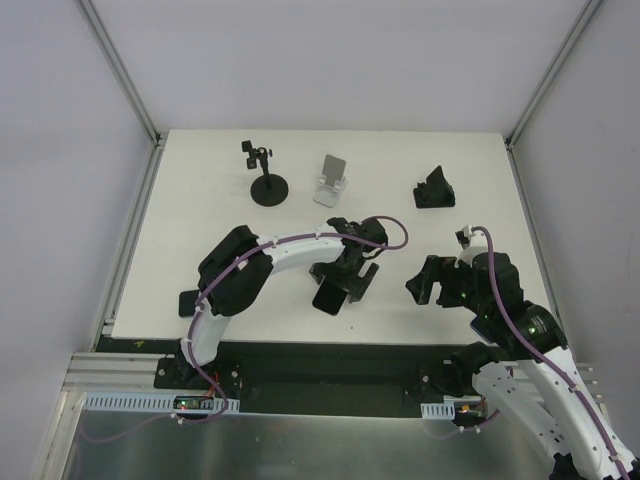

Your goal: Place the phone on the phone stand

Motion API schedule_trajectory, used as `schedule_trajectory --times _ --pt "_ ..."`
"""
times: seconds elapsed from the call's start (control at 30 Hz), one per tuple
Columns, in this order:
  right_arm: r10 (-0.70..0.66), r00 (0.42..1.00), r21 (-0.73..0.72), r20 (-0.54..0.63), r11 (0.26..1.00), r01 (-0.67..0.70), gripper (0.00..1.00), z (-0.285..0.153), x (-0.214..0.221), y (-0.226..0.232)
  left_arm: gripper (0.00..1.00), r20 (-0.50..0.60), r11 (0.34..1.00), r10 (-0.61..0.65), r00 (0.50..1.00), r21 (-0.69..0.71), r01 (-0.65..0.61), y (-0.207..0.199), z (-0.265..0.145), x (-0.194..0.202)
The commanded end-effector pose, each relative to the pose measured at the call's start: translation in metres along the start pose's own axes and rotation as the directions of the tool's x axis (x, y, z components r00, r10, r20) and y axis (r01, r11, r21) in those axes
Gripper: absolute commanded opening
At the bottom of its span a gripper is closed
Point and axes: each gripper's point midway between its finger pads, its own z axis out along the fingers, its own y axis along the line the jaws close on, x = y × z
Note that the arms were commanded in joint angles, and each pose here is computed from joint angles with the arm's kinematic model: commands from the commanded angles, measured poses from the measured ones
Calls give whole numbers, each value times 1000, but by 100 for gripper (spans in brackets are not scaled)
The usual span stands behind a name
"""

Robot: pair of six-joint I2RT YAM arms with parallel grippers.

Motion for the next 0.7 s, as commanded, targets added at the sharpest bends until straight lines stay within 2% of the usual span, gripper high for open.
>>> schedule_trajectory --times 0.0,0.17,0.27,0.33,0.4,0.43,0.5,0.6,0.67 --pt "-13 1000 -27 28 1000 13 96 1 -7 5 99 -79 999 26 997 30 -24 0 6 14" --pt "-8 1000 -20 22 1000 9 96 1 -6 4 91 -113 998 35 993 59 -29 -2 11 20" --pt "-1 1000 -16 14 1000 1 96 0 -4 4 79 -116 997 37 993 66 -29 -3 14 19" --pt "16 1000 1 11 1000 -16 96 0 -3 1 63 -114 998 34 993 61 -27 -2 14 18" --pt "47 999 20 0 999 -47 96 1 0 -1 54 -103 999 30 994 47 -25 -1 14 15" --pt "61 998 23 -6 998 -61 96 2 2 -2 44 -98 999 30 995 47 -26 -1 13 15" --pt "124 992 93 -3 988 -124 96 7 7 -13 34 -94 999 28 995 35 -25 4 14 17" --pt "204 979 147 -21 969 -198 96 20 20 -22 3 -30 999 20 999 33 -19 8 4 15" --pt "231 973 169 -10 959 -226 96 28 22 -28 0 11 999 15 1000 50 -16 8 3 15"
